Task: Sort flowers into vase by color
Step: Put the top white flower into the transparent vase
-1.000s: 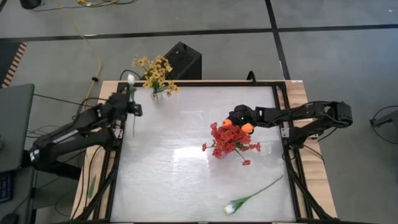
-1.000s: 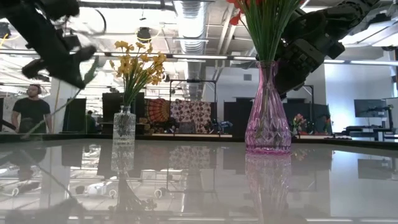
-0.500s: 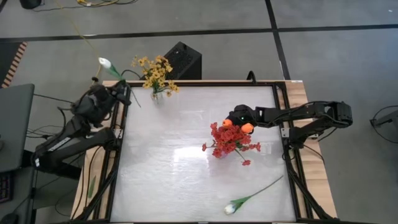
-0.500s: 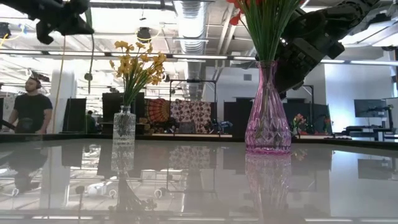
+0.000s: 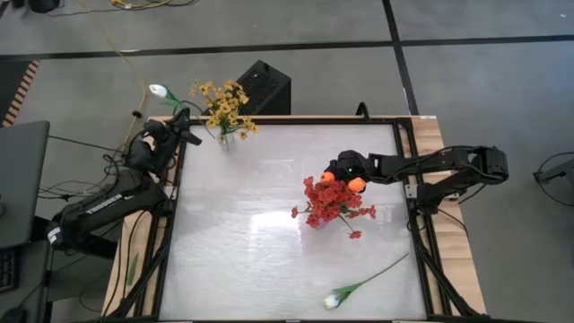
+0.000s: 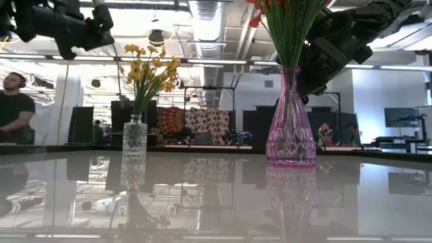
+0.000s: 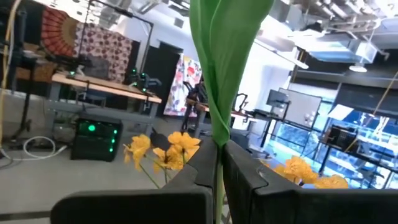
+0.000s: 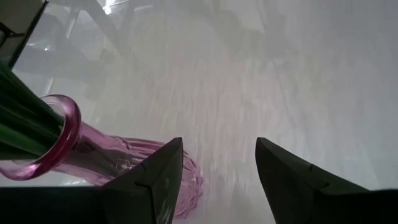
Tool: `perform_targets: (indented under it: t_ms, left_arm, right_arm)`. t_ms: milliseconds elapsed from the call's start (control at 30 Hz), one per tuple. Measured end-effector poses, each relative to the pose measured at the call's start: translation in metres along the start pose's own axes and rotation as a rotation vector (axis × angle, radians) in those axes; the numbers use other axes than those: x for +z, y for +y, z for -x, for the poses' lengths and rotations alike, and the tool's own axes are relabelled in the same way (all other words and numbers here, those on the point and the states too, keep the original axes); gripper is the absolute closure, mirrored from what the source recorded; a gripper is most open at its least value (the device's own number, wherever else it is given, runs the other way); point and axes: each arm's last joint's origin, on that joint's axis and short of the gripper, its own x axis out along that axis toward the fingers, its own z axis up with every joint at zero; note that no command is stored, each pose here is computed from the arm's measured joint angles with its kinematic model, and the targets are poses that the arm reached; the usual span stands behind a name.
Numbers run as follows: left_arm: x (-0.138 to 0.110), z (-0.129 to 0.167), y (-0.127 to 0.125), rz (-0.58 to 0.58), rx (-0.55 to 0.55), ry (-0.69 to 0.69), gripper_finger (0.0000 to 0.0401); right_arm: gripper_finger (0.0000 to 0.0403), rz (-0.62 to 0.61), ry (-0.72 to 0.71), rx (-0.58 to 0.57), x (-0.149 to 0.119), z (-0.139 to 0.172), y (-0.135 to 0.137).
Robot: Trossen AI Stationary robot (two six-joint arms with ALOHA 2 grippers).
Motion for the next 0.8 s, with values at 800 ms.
perform_targets:
  t_ms: [800]
  left_arm:
    - [-0.012,-0.031,0.013,0.065,-0.017,0.005,0.0401]
  right_arm:
    - [0.0175,0.012,-0.004,-0.002,0.000,0.000,-0.001]
